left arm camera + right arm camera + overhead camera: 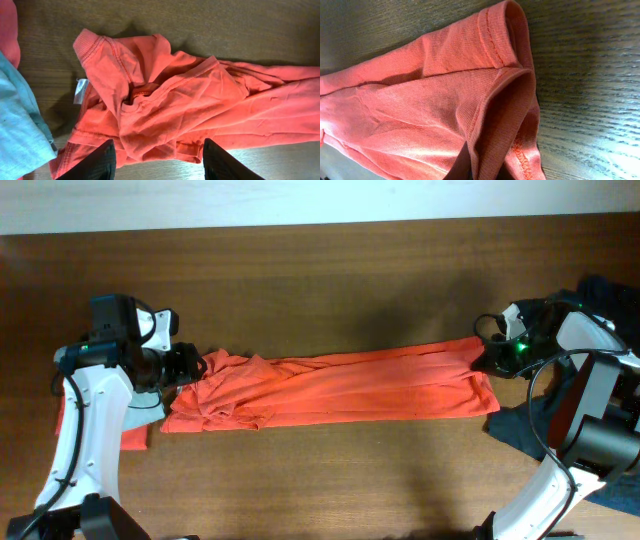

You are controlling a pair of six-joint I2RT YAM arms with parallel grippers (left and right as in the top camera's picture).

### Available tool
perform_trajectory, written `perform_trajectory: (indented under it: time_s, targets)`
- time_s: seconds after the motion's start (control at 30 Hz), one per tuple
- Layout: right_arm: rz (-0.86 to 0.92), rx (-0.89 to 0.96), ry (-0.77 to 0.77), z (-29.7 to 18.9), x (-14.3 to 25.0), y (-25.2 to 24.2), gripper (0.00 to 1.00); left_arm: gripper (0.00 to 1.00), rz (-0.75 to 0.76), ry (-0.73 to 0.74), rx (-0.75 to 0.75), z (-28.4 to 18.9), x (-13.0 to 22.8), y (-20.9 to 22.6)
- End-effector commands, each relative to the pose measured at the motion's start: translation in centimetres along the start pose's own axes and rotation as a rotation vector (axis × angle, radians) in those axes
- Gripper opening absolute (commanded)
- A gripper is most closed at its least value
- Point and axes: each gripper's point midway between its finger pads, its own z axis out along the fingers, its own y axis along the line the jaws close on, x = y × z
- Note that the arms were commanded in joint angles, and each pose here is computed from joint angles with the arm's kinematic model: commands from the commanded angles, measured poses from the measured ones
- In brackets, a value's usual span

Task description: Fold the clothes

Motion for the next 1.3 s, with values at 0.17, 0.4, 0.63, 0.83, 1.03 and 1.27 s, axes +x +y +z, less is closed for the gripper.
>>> perform_trajectory:
  time_s: [0.17, 0.4, 0.63, 0.83, 1.03, 1.27]
  targets:
    - [0.141, 0.222, -0.078, -7.0, -2.5, -5.3, 0.04, 0.55, 0.003, -0.01, 0.013, -0.6, -0.2, -0.4]
    - [0.099, 0.234, -0.025, -9.4, -3.0, -1.7, 0.04, 0.55, -0.006, 0.017, 0.023, -0.6, 0.5, -0.6]
    - [-0.04, 0.217, 0.133, -5.9, -1.1, 5.3, 0.04, 0.55, -0.011, 0.033, 0.023, -0.6, 0.9, -0.6]
    - [-0.166, 0.22, 0.218, -2.4, 0.5, 11.6, 0.04, 0.55, -0.015, 0.043, 0.052, -0.6, 1.1, -1.1]
    - [-0.282, 0.219, 0.24, 0.6, 1.6, 16.7, 0.04, 0.56, -0.014, 0.042, 0.052, -0.6, 1.1, -1.1]
    - [-0.333, 0.219, 0.252, 2.6, 2.9, 20.0, 0.04, 0.56, -0.014, 0.042, 0.052, -0.6, 1.1, -1.1]
